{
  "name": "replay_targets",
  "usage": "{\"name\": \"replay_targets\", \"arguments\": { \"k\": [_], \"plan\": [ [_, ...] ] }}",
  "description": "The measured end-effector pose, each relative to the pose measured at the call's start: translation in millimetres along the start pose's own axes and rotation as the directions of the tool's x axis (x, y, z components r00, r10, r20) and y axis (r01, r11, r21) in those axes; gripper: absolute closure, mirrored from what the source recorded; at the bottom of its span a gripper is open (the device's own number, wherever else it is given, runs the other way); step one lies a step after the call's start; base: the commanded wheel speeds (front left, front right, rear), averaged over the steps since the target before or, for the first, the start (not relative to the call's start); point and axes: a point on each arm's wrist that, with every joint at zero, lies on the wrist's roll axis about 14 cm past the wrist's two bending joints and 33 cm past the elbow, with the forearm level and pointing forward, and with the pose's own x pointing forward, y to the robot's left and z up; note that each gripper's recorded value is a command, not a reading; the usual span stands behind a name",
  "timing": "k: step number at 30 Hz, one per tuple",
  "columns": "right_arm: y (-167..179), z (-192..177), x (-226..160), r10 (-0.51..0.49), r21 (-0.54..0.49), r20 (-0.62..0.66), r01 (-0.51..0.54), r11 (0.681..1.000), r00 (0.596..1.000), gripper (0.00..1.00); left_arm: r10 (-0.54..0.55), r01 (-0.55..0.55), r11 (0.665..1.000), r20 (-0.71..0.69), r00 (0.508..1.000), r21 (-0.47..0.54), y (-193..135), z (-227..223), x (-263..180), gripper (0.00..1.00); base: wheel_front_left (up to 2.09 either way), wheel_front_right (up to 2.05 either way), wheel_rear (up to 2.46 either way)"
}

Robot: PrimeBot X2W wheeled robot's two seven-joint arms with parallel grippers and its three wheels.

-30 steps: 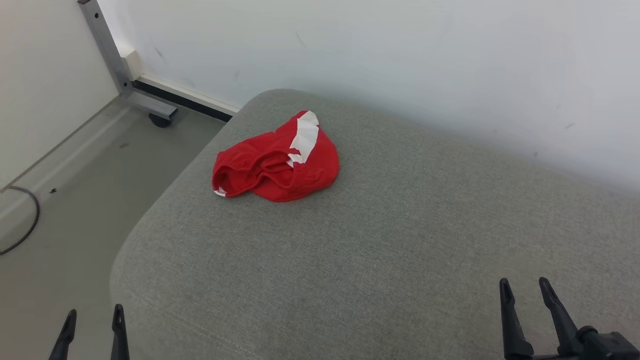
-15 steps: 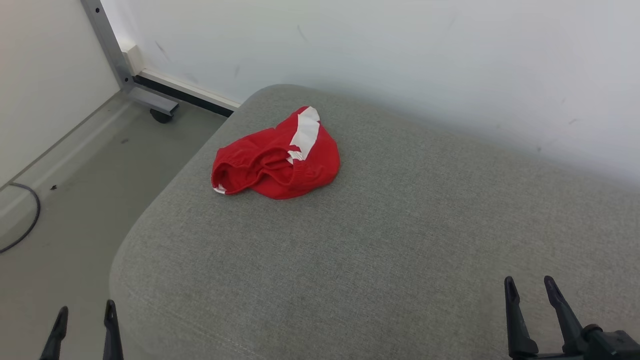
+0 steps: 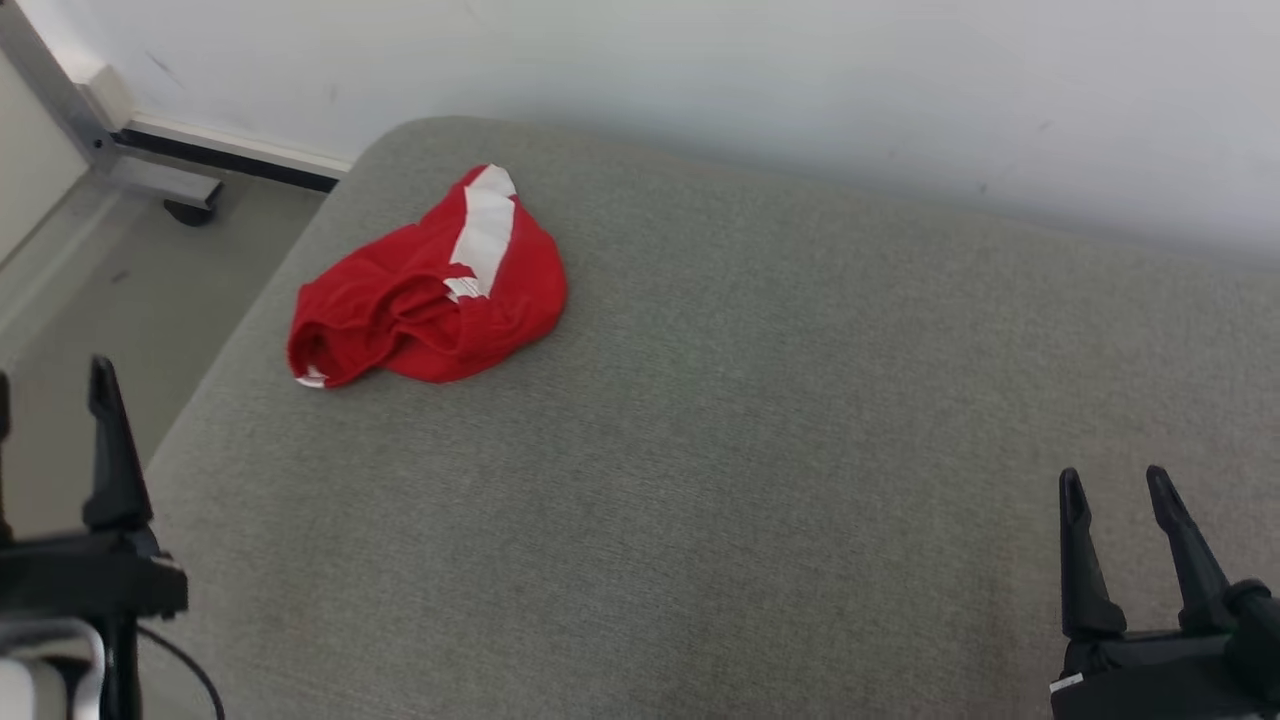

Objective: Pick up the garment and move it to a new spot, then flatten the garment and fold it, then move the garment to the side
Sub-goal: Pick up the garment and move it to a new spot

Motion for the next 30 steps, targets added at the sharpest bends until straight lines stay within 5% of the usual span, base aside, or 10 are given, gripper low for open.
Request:
{"name": "replay_targets", "arguments": {
  "k": [9,15,25,30],
  "plan": [
    [-44,-12,9,-0.103,-0.017,-0.005,0.103,0.995,0.995,0.00,-0.148,0.148,0.989,0.074,0.986,0.016,-59,17,111,0.00,0.00,0.00,0.00],
    [-72,-32,6,-0.179,-0.026,-0.042,0.178,0.984,0.983,0.00,-0.223,0.224,0.975,0.015,0.975,-0.008,-101,-12,168,0.00,0.00,0.00,0.00],
    [-107,-57,-10,-0.282,-0.056,-0.098,0.278,0.959,0.954,0.00,-0.279,0.280,0.959,-0.298,0.913,-0.041,-145,-126,204,0.00,0.00,0.00,0.00],
    [-120,-64,-20,-0.324,-0.076,-0.116,0.317,0.945,0.939,0.00,-0.257,0.277,0.959,-0.564,0.785,-0.051,-150,-200,186,0.00,0.00,0.00,0.00]
  ]
}}
